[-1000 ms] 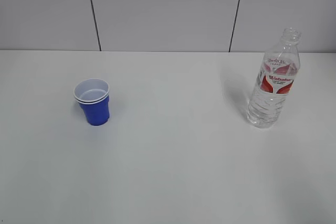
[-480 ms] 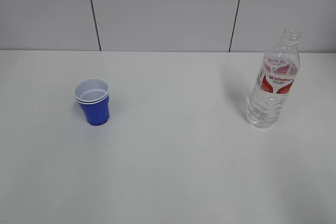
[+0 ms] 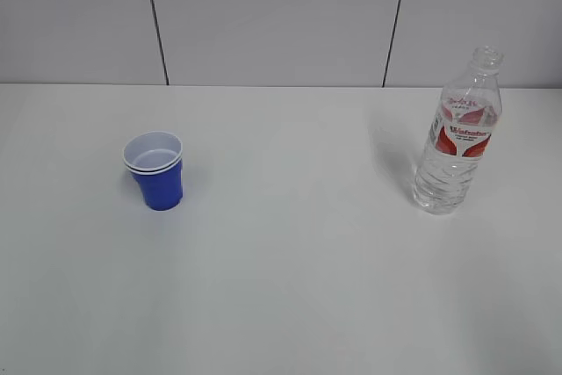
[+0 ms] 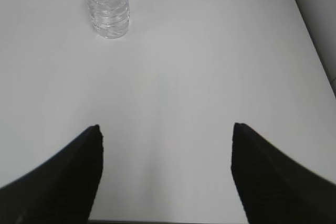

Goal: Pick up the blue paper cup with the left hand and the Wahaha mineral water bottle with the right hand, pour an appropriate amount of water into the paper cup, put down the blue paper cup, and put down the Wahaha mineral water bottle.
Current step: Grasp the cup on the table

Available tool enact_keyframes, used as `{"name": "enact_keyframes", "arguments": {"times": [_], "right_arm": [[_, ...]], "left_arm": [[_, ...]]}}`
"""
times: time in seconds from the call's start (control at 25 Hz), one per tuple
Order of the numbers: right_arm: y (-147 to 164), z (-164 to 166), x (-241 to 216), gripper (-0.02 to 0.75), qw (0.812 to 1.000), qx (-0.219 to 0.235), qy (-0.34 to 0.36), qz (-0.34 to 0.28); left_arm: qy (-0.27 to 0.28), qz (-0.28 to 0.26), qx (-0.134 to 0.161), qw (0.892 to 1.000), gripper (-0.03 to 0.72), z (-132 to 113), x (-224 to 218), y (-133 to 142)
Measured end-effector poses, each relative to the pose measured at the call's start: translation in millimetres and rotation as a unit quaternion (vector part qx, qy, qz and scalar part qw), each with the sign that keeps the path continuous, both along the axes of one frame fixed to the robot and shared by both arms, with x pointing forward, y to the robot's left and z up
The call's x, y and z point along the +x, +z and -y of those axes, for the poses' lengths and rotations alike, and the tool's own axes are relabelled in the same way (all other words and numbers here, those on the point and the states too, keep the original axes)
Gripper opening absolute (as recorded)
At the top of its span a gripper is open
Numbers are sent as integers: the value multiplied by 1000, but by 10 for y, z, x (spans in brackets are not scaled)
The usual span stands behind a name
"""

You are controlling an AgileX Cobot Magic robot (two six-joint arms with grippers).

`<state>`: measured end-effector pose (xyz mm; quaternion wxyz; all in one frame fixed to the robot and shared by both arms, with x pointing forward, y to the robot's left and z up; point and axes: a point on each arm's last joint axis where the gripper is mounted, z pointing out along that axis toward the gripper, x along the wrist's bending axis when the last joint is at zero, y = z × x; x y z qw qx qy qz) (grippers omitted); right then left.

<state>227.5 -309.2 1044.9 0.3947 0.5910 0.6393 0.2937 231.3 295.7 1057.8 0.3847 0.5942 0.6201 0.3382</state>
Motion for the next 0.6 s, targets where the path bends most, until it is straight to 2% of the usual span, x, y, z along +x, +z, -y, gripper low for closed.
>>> {"name": "enact_keyframes", "arguments": {"times": [0.12,0.2,0.36,0.44,0.52,0.6], "right_arm": [[0,0,0,568,1000,0,0,0],[0,0,0,568,1000,0,0,0],[0,0,0,568,1000,0,0,0],[0,0,0,568,1000,0,0,0],[0,0,0,568,1000,0,0,0],[0,0,0,568,1000,0,0,0]], "left_arm": [[-3,20,1,1000,508,4,-3,57],[-14,74,-2,997,515,26,3,182],[-28,186,-13,982,518,58,31,403],[-23,237,-13,971,518,49,48,506],[-22,266,-16,964,518,39,73,571],[-27,271,-18,962,517,33,137,608]]}}
